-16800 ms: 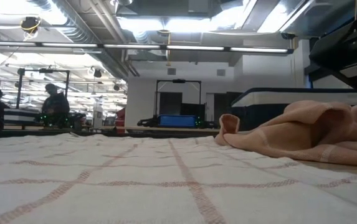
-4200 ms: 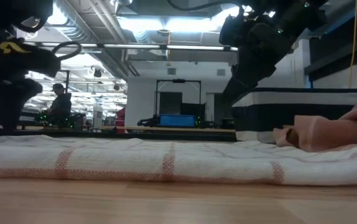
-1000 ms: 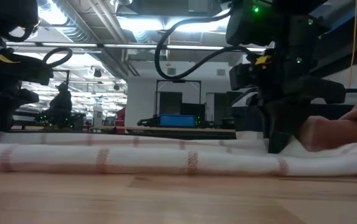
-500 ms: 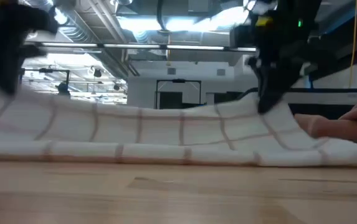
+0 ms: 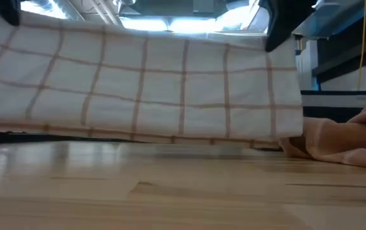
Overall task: Fold towel
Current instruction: Fold the brown striped towel on the table
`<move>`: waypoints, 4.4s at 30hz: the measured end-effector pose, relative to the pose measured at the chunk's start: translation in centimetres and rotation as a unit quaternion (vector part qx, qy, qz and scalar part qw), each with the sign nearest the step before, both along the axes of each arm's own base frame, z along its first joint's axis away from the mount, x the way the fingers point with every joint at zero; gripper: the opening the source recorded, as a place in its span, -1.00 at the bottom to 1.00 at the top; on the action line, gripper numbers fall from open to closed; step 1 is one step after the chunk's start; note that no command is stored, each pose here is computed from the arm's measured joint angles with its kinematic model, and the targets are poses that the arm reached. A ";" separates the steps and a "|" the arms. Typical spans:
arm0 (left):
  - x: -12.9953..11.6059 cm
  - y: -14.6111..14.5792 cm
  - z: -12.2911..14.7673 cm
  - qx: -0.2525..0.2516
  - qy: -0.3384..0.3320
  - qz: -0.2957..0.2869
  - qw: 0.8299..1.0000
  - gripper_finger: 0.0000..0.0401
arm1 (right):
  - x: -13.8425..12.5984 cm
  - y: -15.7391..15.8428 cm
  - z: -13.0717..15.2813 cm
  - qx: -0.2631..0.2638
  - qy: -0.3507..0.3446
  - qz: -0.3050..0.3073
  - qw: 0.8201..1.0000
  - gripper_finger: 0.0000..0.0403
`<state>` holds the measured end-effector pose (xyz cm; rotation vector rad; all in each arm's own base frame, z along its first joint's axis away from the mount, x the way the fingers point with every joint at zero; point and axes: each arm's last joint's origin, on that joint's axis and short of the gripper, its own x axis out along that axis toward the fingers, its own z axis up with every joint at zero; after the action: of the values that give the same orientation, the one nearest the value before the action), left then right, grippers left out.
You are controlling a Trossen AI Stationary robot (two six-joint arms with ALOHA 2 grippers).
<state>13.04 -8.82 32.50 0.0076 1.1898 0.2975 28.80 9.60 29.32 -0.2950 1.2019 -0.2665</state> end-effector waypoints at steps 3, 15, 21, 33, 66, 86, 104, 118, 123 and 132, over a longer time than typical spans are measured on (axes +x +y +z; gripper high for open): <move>-0.2 -0.4 -0.1 -0.006 -0.004 0.006 1.000 -0.99 | -0.3 0.5 0.1 0.007 -0.010 -0.007 1.000 -0.97; -0.5 -5.4 0.3 -0.159 -0.087 -0.030 0.983 -0.99 | -1.6 6.0 0.2 0.149 -0.028 0.039 0.988 -0.97; -0.7 -8.8 0.3 -0.243 -0.109 -0.063 0.962 -0.99 | -1.7 9.8 1.0 0.293 -0.053 0.126 0.946 -0.98; -1.9 -6.1 -9.0 -0.094 -0.054 0.040 0.993 -0.99 | -0.9 4.8 -7.7 0.209 -0.035 0.059 0.975 -0.95; 0.8 -4.7 -9.2 -0.131 -0.137 0.058 0.980 -0.03 | -1.1 0.5 -7.9 0.262 -0.092 -0.112 0.954 0.29; 3.7 -6.8 -18.6 -0.030 -0.100 0.014 0.994 -0.08 | -3.9 4.0 -14.1 0.426 -0.183 -0.373 0.804 0.29; 4.1 -7.2 -19.6 -0.017 -0.103 0.014 0.994 -0.08 | -2.6 4.7 -17.9 0.408 -0.193 -0.410 0.792 0.29; 4.1 -7.2 -19.6 -0.007 -0.113 0.015 0.993 -0.08 | -1.3 5.1 -19.5 0.413 -0.251 -0.402 0.778 0.14; 4.7 -7.7 -18.1 -0.020 -0.125 -0.002 0.992 -0.08 | -1.5 5.0 -19.6 0.395 -0.248 -0.385 0.796 -0.35; 7.4 -8.0 -15.3 -0.044 -0.221 -0.027 0.974 -0.08 | -1.5 5.0 -19.6 0.379 -0.245 -0.359 0.817 -0.83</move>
<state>20.44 -16.78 17.16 -0.0987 0.7573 0.1862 27.28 14.58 9.67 0.9113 0.7672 -0.4540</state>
